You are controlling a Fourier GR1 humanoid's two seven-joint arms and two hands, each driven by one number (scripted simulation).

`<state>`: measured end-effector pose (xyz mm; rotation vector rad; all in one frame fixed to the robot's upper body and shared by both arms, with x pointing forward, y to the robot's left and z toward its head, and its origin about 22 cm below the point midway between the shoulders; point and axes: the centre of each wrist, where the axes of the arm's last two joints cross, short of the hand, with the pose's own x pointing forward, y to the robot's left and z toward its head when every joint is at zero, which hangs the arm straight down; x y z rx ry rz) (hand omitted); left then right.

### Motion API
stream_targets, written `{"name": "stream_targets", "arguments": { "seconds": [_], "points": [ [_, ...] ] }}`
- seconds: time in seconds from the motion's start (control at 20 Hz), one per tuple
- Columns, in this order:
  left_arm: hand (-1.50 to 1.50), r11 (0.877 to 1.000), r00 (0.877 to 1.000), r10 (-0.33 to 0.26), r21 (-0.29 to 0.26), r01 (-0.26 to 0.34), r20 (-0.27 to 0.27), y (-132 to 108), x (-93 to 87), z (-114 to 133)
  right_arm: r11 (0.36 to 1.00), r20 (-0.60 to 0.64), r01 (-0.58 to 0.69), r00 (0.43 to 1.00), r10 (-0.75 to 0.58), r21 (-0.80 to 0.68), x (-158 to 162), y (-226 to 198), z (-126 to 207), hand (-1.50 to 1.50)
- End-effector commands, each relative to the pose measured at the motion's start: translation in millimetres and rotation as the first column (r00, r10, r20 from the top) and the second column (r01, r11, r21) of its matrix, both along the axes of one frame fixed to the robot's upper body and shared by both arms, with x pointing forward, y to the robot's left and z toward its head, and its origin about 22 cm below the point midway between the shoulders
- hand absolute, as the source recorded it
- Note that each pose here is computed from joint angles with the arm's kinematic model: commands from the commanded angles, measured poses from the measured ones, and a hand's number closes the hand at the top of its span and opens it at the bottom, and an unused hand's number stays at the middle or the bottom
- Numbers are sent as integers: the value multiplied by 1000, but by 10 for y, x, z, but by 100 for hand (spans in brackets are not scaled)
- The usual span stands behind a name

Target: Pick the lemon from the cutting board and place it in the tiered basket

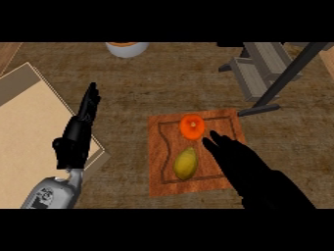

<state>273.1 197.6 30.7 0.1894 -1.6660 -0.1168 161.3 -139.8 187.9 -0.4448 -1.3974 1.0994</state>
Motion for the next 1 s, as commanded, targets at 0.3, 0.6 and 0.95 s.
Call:
{"name": "stream_targets", "arguments": {
  "seconds": [0.3,0.6,0.95],
  "points": [
    [0,1000,1000,9,-12,-9,-9,-49,-1,92,977,-110,66,990,-90,-202,67,337,-48,-150],
    [0,1000,1000,5,13,-5,2,99,-3,-53,957,-93,86,989,-116,-277,106,505,-179,-150],
    [0,1000,1000,11,-18,-11,-8,-96,-54,-21,942,-83,71,991,-104,-329,180,405,-263,-150]
  ]
}}
